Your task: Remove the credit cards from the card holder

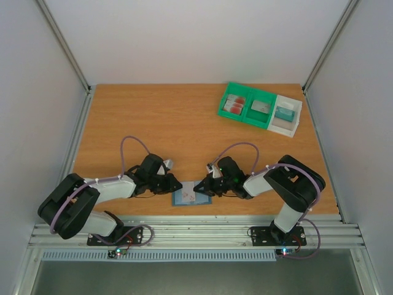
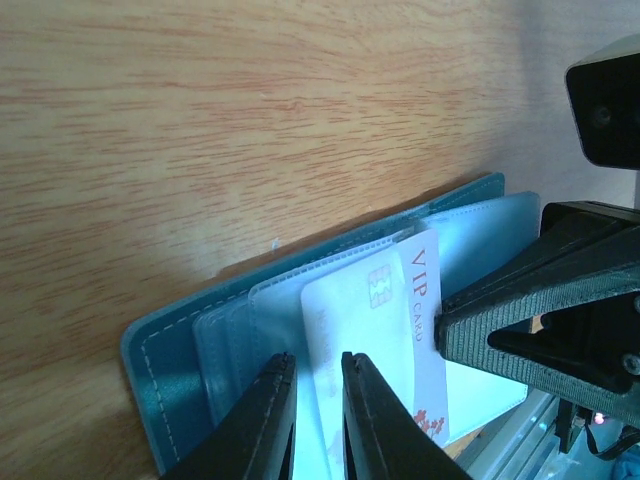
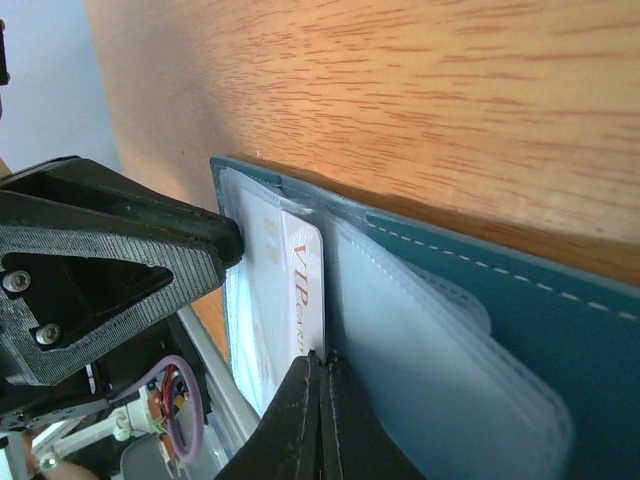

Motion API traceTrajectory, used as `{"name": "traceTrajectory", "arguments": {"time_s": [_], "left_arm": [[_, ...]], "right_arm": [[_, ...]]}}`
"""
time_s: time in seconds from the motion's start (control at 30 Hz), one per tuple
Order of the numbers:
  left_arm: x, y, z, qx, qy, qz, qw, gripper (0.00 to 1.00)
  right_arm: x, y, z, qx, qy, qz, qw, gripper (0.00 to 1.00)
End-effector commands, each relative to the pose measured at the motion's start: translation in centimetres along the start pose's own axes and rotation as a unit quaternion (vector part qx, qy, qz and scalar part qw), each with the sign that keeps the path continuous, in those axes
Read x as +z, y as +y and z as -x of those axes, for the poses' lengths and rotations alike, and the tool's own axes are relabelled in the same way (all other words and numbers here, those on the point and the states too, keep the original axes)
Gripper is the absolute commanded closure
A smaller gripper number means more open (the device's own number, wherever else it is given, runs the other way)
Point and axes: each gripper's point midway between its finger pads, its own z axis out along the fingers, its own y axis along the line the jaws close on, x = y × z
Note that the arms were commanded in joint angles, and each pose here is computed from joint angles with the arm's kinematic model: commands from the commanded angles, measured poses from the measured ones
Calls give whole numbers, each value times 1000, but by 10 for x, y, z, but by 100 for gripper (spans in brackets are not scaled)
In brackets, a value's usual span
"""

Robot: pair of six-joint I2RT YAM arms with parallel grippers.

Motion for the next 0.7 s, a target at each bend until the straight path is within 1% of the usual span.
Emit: {"name": "traceTrajectory", "arguments": {"time_s": [0.0, 0.2, 0.37, 0.43, 0.53, 0.67], "left_arm": [[5, 22, -9, 5, 10, 40, 999, 84], [2, 20, -8, 6, 7, 40, 999, 84], [-1, 12, -5, 8, 2, 27, 1000, 84], [-3, 13, -8, 4, 9, 31, 999, 83], [-8, 0, -5, 10, 8, 14, 1000, 79], [-24, -28, 0, 29, 2, -23, 999, 73]], "right_arm": [[-6, -7, 1, -5, -11, -12, 1000, 99], [-18, 1, 2, -17, -16, -9, 1000, 99], [-32, 5, 0, -46, -18, -42, 998, 99], [-39, 8, -1, -59, -18, -56, 997, 99], [-49, 17, -2, -78, -16, -63, 995, 99], [-66, 33, -9, -107, -5, -71, 992, 99]]}}
